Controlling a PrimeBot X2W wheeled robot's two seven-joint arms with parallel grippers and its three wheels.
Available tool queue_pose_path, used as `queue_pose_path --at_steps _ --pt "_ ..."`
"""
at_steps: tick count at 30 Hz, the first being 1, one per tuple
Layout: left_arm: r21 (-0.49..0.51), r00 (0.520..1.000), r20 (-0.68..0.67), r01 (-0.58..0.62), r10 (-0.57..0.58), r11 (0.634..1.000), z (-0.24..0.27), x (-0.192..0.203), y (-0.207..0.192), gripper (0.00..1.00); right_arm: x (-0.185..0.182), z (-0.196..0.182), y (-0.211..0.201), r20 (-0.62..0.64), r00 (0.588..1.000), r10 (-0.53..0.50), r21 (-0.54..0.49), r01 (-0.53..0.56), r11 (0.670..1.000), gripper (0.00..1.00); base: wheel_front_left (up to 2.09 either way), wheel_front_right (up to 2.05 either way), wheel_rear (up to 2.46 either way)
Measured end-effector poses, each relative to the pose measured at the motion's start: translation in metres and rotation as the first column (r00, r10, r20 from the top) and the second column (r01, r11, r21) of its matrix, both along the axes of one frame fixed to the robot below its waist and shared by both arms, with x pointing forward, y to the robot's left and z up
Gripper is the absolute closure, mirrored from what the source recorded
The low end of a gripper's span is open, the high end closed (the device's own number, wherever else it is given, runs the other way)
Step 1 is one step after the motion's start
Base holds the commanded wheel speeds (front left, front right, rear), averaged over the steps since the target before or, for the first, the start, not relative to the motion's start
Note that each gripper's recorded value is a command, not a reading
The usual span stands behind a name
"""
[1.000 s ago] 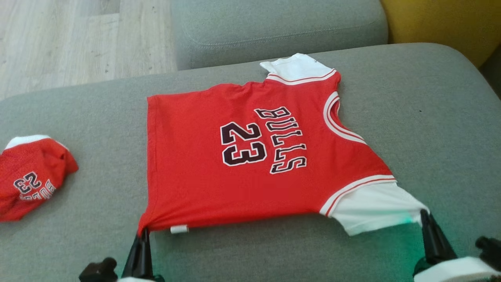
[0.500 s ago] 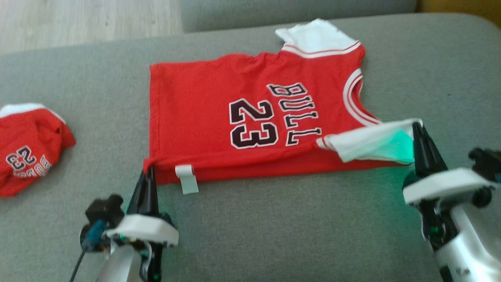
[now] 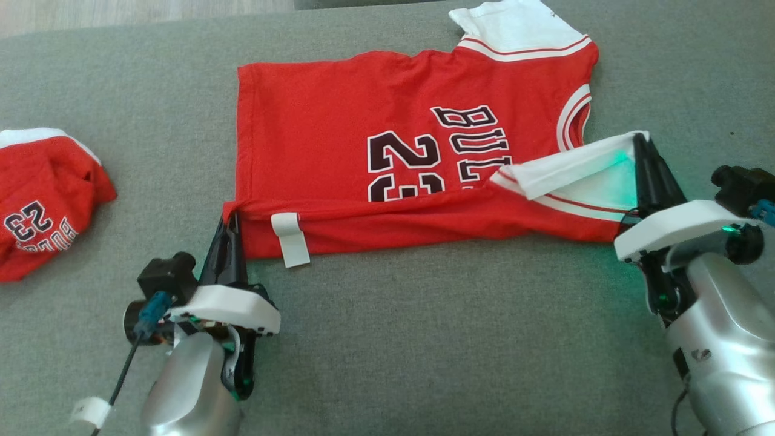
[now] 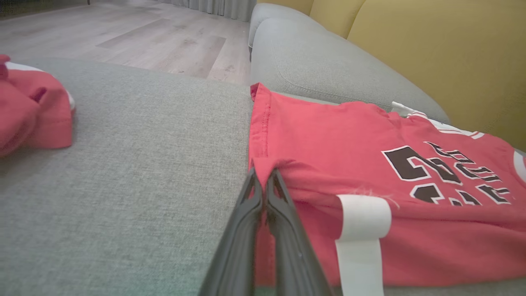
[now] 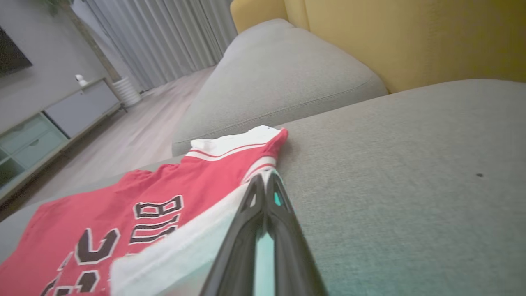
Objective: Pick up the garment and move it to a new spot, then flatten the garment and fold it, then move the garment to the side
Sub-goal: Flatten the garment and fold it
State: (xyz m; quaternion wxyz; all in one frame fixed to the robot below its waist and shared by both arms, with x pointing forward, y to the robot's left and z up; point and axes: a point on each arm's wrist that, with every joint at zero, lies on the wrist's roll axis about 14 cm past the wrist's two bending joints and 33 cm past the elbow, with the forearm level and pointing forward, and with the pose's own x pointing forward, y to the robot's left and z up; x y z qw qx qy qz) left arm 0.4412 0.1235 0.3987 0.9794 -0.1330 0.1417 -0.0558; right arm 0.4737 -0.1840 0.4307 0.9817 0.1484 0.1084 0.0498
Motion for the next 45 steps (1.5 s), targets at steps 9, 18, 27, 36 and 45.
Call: queue_pose_path --at_steps 9,18,27,36,45 --pt "0.066 0.997 0.064 -0.048 0.044 0.997 0.020 -0.006 0.009 0.00 0.005 0.045 -0.005 0.155 0.987 0.041 -0.204 -0.009 0.979 0.00 0.00 0.00 0.00" --pt "0.111 0.998 0.005 -0.068 0.068 0.992 0.002 -0.074 0.019 0.00 -0.078 -0.008 0.016 0.015 0.999 0.043 -0.199 -0.039 0.979 0.00 0.00 0.00 0.00" --pt "0.110 0.996 0.004 -0.090 0.090 0.990 0.001 -0.117 0.025 0.00 -0.116 -0.017 0.023 -0.014 0.999 0.037 -0.174 -0.039 0.984 0.00 0.00 0.00 0.00" --pt "0.100 0.996 -0.009 -0.083 0.085 0.991 -0.002 -0.115 0.022 0.00 -0.118 -0.024 0.023 -0.035 0.999 0.033 -0.171 -0.039 0.984 0.00 0.00 0.00 0.00" --pt "0.054 0.999 0.025 -0.036 0.035 0.998 0.008 -0.050 0.011 0.00 -0.076 -0.015 0.021 0.000 1.000 0.024 -0.158 -0.024 0.987 0.00 0.00 0.00 0.00"
